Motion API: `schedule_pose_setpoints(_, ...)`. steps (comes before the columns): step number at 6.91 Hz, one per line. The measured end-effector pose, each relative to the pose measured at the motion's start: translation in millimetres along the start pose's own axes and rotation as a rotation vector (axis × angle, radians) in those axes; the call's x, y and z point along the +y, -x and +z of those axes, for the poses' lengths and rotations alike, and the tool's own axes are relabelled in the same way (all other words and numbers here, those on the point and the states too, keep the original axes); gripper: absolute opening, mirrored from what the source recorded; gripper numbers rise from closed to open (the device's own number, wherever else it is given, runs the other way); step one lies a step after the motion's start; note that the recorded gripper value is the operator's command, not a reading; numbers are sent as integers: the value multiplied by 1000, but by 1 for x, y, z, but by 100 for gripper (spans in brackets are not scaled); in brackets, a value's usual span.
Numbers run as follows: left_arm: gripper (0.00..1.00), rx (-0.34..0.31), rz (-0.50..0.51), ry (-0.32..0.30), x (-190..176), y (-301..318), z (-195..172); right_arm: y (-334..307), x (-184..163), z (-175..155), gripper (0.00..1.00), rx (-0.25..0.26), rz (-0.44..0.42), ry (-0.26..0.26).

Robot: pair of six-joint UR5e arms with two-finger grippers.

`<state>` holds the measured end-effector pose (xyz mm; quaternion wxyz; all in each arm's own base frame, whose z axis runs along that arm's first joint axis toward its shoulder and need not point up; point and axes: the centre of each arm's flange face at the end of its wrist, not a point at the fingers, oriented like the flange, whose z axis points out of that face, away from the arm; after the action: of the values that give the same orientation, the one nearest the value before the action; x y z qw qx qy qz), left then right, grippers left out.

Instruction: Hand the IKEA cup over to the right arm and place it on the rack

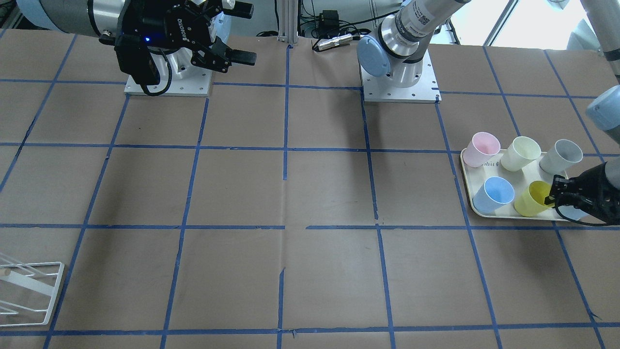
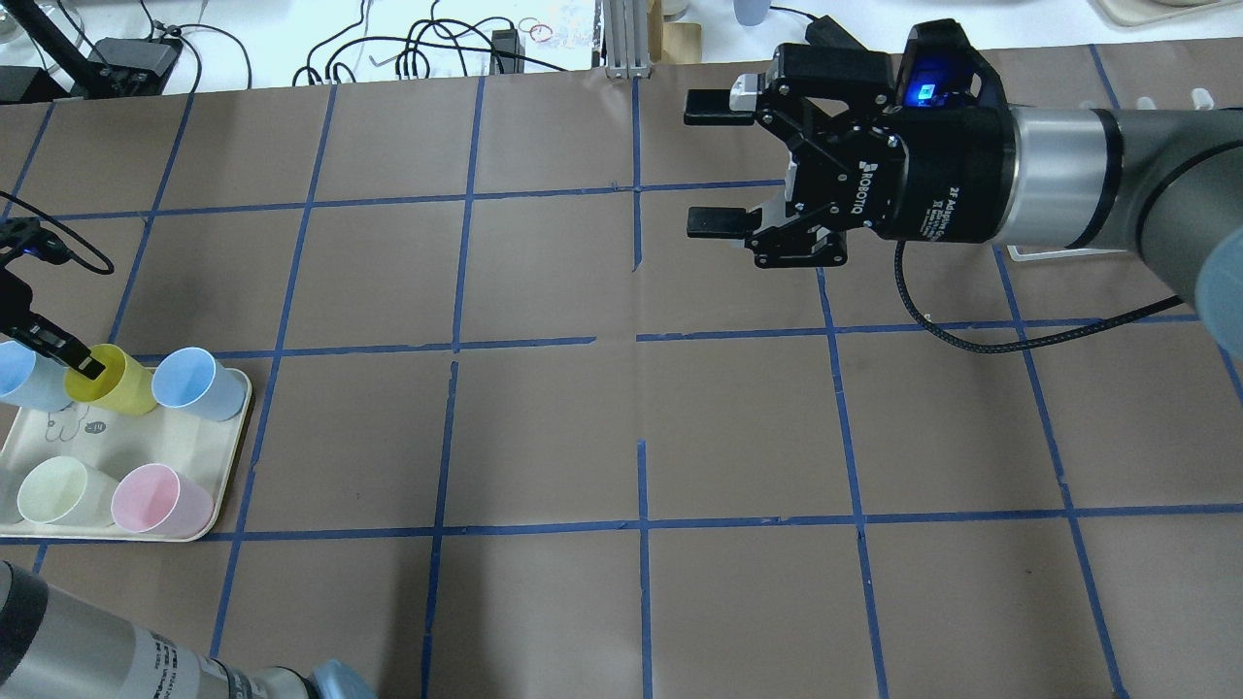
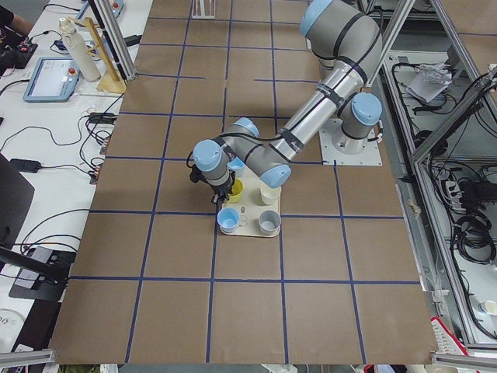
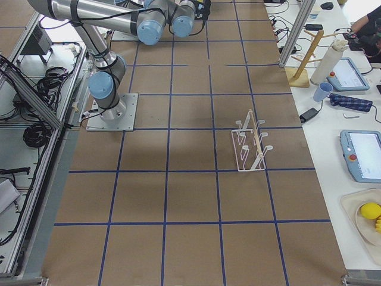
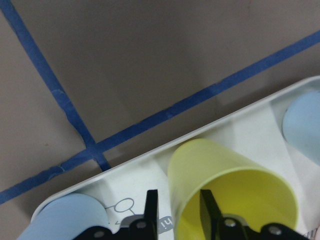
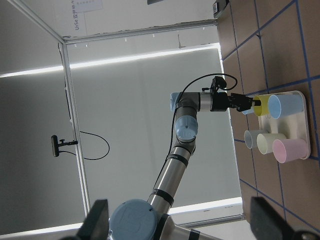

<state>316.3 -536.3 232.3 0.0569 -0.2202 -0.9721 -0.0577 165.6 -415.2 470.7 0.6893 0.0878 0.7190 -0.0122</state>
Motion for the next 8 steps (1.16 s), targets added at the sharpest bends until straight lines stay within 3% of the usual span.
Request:
schedule_pose_setpoints(3, 0, 13, -1, 22, 4, -1, -21, 1, 0, 1, 100, -25, -33, -9)
schedule_pose_setpoints(5, 0, 32, -3, 30, 0, 2, -67, 1, -1, 1, 100, -26, -40, -10)
schedule_pose_setpoints(6, 0, 83, -13, 15, -5, -3, -97, 0, -2, 1, 100, -26, -38, -9)
schedule_pose_setpoints(8, 0, 253, -23, -11, -38, -71, -150, -7, -8, 2, 100, -27, -14, -9)
